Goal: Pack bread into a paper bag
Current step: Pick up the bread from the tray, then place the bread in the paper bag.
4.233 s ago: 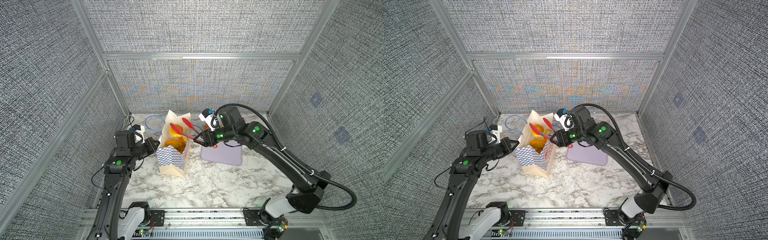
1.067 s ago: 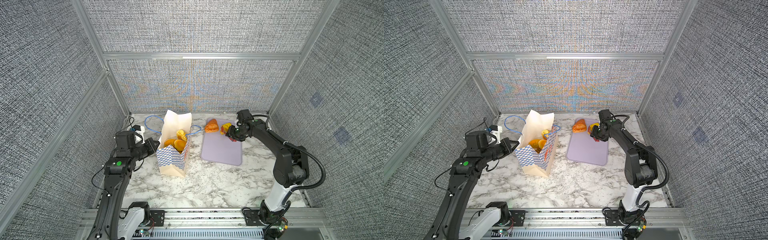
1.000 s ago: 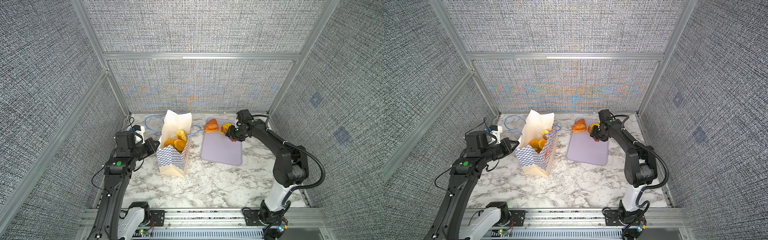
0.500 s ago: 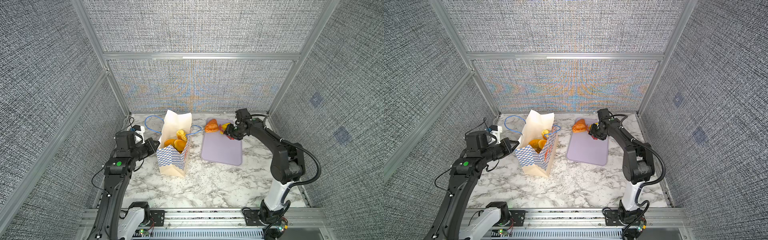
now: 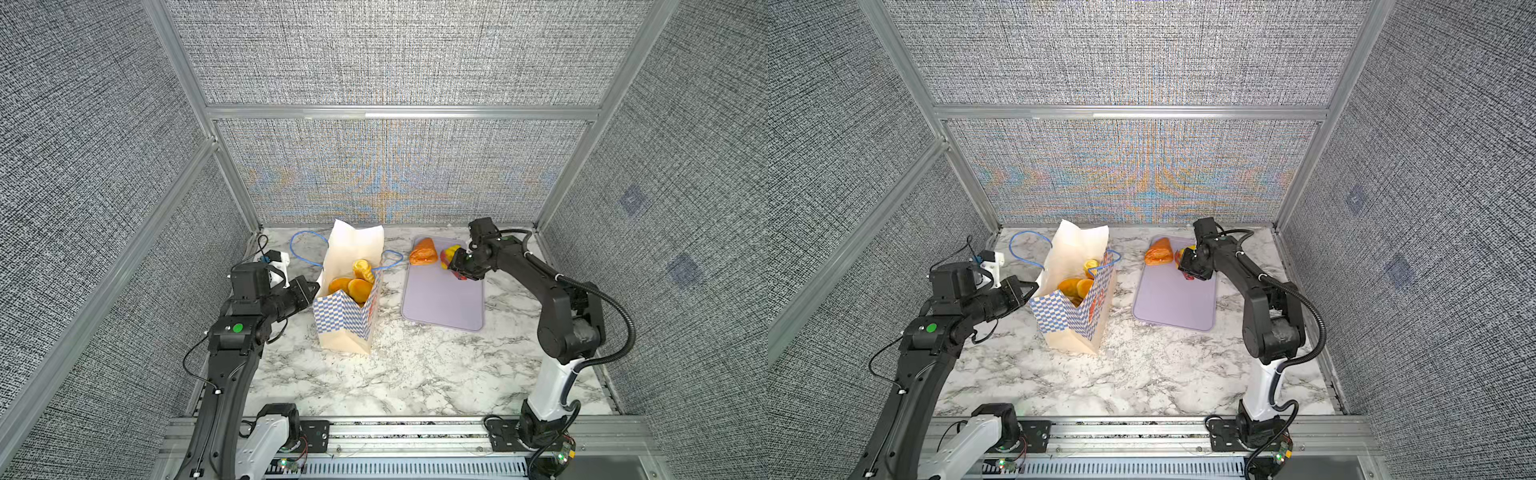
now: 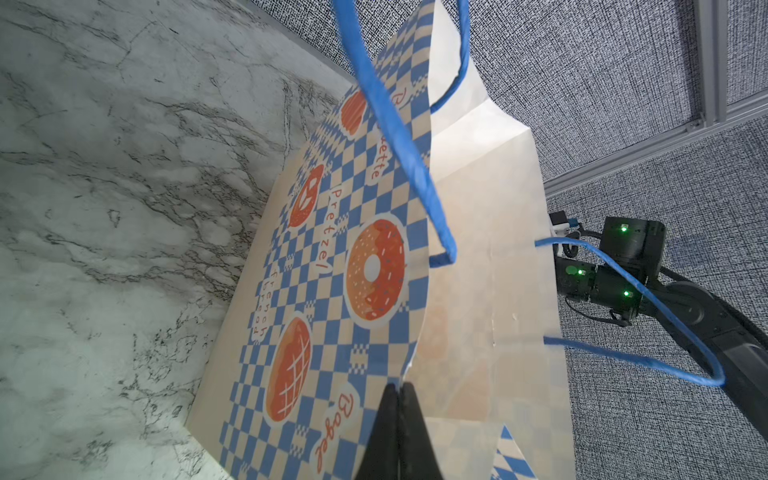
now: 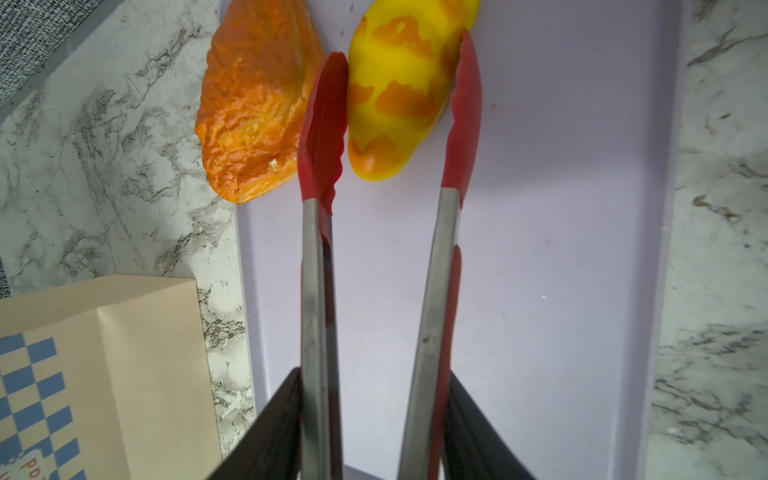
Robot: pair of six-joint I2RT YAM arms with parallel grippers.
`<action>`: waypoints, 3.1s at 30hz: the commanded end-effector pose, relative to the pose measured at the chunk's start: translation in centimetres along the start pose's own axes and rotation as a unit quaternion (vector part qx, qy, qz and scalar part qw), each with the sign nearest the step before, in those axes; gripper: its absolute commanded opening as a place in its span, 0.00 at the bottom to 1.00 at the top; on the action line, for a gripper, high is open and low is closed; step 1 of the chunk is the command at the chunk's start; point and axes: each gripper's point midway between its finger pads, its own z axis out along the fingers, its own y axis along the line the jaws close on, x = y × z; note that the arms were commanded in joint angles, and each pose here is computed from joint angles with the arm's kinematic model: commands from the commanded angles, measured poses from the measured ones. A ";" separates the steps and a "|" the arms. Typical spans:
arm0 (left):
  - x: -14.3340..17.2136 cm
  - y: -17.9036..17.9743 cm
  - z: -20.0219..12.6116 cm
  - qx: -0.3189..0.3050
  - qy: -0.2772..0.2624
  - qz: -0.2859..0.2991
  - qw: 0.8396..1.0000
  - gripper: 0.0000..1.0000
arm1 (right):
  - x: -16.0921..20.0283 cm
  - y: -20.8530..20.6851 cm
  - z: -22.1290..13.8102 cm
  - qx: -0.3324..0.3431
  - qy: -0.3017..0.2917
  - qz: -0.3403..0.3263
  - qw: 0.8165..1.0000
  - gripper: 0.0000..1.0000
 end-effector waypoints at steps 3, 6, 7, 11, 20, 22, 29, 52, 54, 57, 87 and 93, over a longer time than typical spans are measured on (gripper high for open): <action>0.1 0.0 -0.2 -0.002 0.002 0.004 1.000 0.00 | -0.2 0.3 -1.3 -0.010 -0.023 0.000 1.000 0.43; 0.0 -0.1 -0.2 0.000 0.001 0.003 1.000 0.00 | -0.1 0.5 -2.4 -0.018 -0.032 0.000 0.999 0.42; 0.1 -0.2 -0.2 0.001 0.002 0.003 1.000 0.00 | 0.0 0.6 -2.7 -0.022 -0.035 0.000 0.999 0.41; 0.0 -0.3 -0.3 0.003 0.000 0.003 1.000 0.00 | 0.5 1.0 -4.0 -0.039 -0.042 0.000 0.998 0.40; 0.1 -0.4 -0.5 0.004 -0.002 0.004 1.000 0.00 | 1.3 3.0 -8.8 -0.091 -0.072 -0.026 0.993 0.39; 0.0 -0.4 -0.5 0.004 -0.003 0.004 1.000 0.00 | 1.6 3.7 -9.9 -0.103 -0.078 -0.036 0.991 0.39; -0.1 -0.5 -0.6 0.005 -0.005 0.004 1.000 0.00 | 2.6 7.0 -13.7 -0.149 -0.095 -0.083 0.981 0.39; -0.1 -0.5 -0.3 0.006 -0.004 0.000 1.000 0.00 | 8.8 21.3 -25.9 -0.337 -0.136 -0.299 0.882 0.40; -0.1 -0.4 -0.3 0.006 -0.003 -0.001 1.000 0.00 | 9.7 22.1 -26.4 -0.346 -0.131 -0.315 0.874 0.40; -0.2 -0.5 -0.3 0.006 -0.003 -0.001 1.000 0.00 | 10.9 23.0 -26.9 -0.355 -0.123 -0.333 0.865 0.40; -0.2 -0.4 -0.3 0.005 -0.004 -0.003 1.000 0.00 | 17.4 21.9 -22.8 -0.296 -0.043 -0.402 0.866 0.42; -0.2 -0.4 -0.4 0.005 -0.005 -0.002 1.000 0.00 | 17.7 21.8 -22.4 -0.293 -0.038 -0.403 0.866 0.45</action>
